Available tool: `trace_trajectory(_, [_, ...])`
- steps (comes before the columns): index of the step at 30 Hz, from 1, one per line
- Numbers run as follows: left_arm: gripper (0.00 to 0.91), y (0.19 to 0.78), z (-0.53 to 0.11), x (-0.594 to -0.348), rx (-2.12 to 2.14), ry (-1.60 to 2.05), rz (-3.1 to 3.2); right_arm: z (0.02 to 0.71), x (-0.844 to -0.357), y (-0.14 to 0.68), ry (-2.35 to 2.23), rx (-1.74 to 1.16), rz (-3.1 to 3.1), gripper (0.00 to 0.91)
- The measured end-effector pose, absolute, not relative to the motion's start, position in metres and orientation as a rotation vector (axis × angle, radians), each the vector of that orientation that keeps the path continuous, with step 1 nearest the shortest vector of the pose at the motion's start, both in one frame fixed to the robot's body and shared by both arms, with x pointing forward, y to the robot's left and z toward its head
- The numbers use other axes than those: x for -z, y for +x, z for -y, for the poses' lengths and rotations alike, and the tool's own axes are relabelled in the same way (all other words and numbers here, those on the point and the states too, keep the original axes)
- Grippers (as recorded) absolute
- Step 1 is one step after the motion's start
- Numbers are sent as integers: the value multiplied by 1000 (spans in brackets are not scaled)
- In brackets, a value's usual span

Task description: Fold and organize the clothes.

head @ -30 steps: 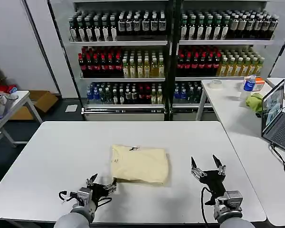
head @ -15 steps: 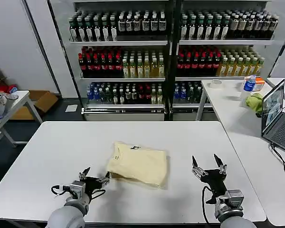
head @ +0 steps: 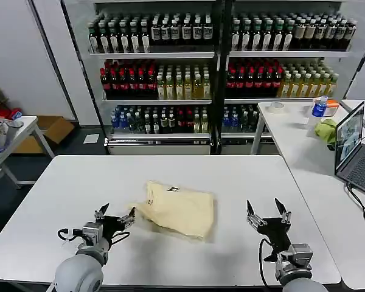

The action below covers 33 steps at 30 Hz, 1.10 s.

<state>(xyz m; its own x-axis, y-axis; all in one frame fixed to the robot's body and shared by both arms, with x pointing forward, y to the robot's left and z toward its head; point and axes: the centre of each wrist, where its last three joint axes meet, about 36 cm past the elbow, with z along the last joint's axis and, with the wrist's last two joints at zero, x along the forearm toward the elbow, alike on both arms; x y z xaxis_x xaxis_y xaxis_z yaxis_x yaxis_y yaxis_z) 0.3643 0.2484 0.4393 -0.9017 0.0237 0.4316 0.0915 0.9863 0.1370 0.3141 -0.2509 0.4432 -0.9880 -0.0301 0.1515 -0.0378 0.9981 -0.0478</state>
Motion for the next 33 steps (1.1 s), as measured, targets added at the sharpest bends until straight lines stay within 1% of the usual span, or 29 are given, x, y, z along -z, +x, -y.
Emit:
trace_trajectory(7, [907,352,-256,-449,206,-50,2707,249,-446,314,50,-63,2997,907])
trace_trajectory(13, [907,339,-263,-463,170,-21,2745,249,-447,314,52,-58,3009,907])
trace_trajectory(33, [907,325,-259,-482,-53,-56,2866,244,-458,308,51,-63,3037,907])
